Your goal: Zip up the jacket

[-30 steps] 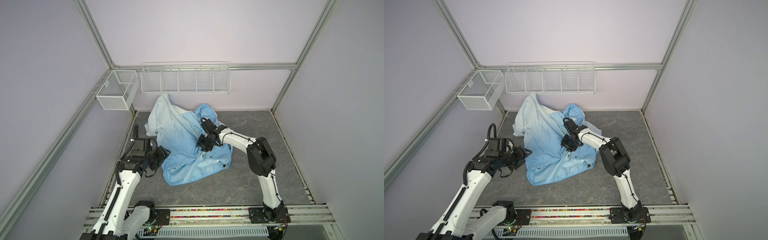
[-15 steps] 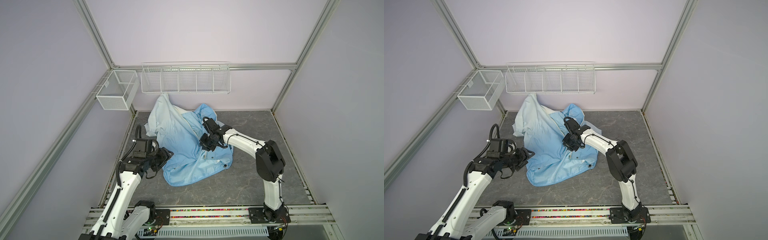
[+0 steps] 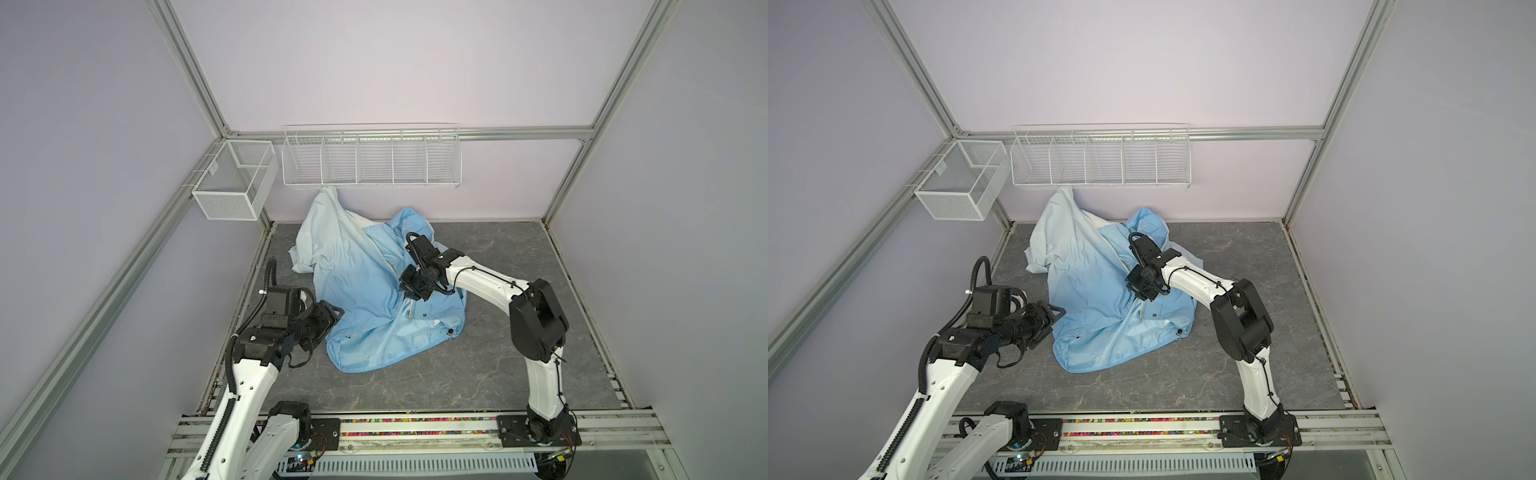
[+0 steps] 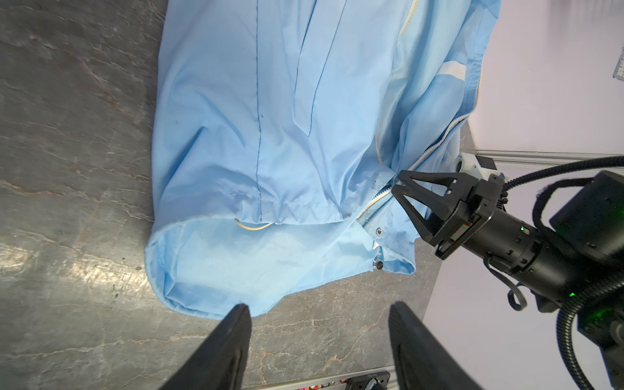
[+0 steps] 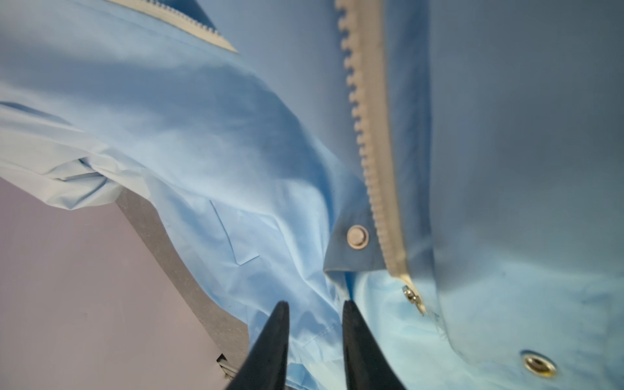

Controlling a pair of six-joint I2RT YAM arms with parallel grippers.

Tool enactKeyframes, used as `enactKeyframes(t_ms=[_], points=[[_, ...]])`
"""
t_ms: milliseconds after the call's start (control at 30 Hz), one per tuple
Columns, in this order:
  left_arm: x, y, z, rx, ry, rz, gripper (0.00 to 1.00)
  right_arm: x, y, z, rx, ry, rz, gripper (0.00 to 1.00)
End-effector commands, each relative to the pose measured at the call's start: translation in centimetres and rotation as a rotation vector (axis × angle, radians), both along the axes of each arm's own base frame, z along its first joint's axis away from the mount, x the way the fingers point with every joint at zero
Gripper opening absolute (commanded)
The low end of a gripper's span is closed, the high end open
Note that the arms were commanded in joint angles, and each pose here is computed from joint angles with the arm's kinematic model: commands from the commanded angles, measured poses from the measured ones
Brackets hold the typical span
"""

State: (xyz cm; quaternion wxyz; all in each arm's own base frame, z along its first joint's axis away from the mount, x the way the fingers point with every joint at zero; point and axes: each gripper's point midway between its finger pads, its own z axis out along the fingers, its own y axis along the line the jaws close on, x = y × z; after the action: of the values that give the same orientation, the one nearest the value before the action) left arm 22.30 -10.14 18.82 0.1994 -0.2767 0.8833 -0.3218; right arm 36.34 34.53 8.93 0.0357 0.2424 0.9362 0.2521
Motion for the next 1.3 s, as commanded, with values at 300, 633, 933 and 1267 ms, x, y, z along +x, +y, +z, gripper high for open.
enactKeyframes(t_ms=[300,633,933,1267], points=[[-1.5,1.0,-0.3,0.031,0.031,0.029,0.66,1.7,0.4,-2.6,-0.024,0.04,-0.014,0.26],[-2.3,1.5,-0.4,0.024,0.024,0.074,0.66,0.7,1.8,-0.9,0.011,0.025,0.069,0.07],[-1.8,2.1,0.0,0.024,0.007,0.13,0.66,-5.3,2.3,5.9,0.088,-0.047,0.147,0.07],[0.4,2.6,1.1,0.072,0.005,0.156,0.66,-13.4,0.6,5.7,0.075,0.006,0.252,0.07]])
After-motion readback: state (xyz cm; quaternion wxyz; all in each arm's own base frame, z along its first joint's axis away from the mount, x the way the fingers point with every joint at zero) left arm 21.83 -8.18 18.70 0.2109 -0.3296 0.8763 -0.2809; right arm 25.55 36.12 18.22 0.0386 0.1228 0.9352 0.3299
